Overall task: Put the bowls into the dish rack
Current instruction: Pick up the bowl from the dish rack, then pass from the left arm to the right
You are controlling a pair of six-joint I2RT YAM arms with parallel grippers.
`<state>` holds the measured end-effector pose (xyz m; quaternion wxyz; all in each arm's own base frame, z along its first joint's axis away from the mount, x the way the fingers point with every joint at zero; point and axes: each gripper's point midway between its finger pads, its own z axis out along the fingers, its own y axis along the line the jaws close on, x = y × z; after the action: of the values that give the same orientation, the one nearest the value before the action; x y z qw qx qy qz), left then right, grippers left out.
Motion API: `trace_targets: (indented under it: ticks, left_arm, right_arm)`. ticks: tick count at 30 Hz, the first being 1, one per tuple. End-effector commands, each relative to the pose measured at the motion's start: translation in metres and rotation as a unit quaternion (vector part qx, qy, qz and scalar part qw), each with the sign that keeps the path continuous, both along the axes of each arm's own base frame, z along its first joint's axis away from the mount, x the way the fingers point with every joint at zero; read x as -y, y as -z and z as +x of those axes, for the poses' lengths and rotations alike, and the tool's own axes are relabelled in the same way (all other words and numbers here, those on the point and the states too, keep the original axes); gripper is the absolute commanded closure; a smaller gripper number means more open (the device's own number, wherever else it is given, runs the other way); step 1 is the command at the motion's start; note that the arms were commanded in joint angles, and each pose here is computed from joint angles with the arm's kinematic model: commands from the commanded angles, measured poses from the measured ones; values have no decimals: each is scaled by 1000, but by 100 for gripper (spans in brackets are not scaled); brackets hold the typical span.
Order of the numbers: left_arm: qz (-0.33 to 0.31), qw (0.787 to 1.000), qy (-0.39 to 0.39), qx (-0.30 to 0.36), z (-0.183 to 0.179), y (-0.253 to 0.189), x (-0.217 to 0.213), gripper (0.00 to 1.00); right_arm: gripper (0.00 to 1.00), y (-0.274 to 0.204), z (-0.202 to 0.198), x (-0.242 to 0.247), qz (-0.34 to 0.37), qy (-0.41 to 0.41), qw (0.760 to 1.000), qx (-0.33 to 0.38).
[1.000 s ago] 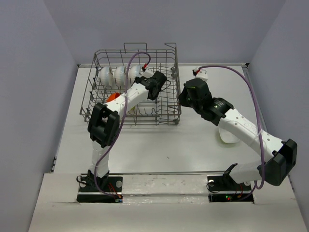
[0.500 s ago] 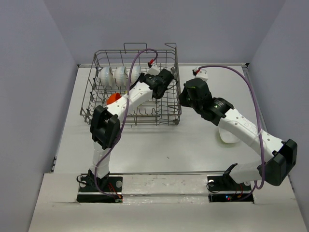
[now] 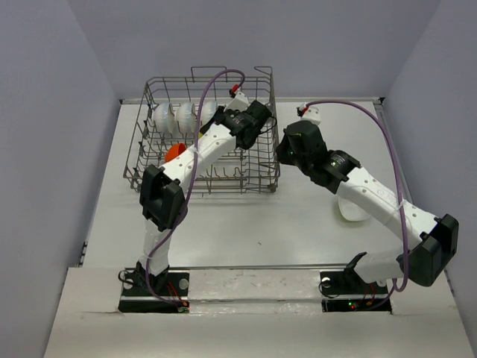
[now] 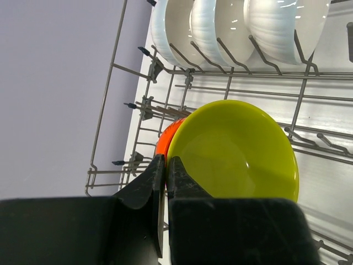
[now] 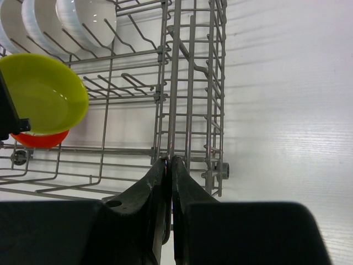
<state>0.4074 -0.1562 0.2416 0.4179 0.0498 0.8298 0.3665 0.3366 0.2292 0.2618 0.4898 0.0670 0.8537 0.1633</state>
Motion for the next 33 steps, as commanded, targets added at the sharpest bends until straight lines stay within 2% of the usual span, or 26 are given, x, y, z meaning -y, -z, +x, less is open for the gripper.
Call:
trace_targets:
  ticks: [1, 5, 7, 8, 10, 14, 24, 33]
  left_arm:
    - [-18, 998, -8, 63, -9, -53, -5, 100]
    - [-32, 996, 1, 78, -9, -69, 0, 100]
    - [-45, 995, 6, 91, -8, -81, 3, 100]
    - [-51, 994, 9, 97, -8, -86, 5, 100]
    - [-59, 992, 13, 112, -8, -99, 7, 100]
    - [-65, 990, 22, 126, -9, -115, 10, 100]
    - [-87, 983, 32, 156, -15, -138, 12, 100]
    - [-110, 969, 70, 211, -38, -184, 37, 100]
  right_arm:
    - [89, -4, -2, -5, -9, -8, 1000, -1]
    - [86, -13, -2, -4, -5, -7, 1000, 7]
    - [81, -17, -1, -4, -5, -6, 1000, 10]
    - [78, -23, -1, -4, -2, -5, 1000, 14]
    - [64, -27, 0, -2, -2, -2, 1000, 17]
    - [49, -36, 1, -3, 2, -1, 1000, 23]
    - [44, -63, 1, -2, 16, 1, 999, 41]
    - [43, -91, 2, 3, 27, 11, 997, 65]
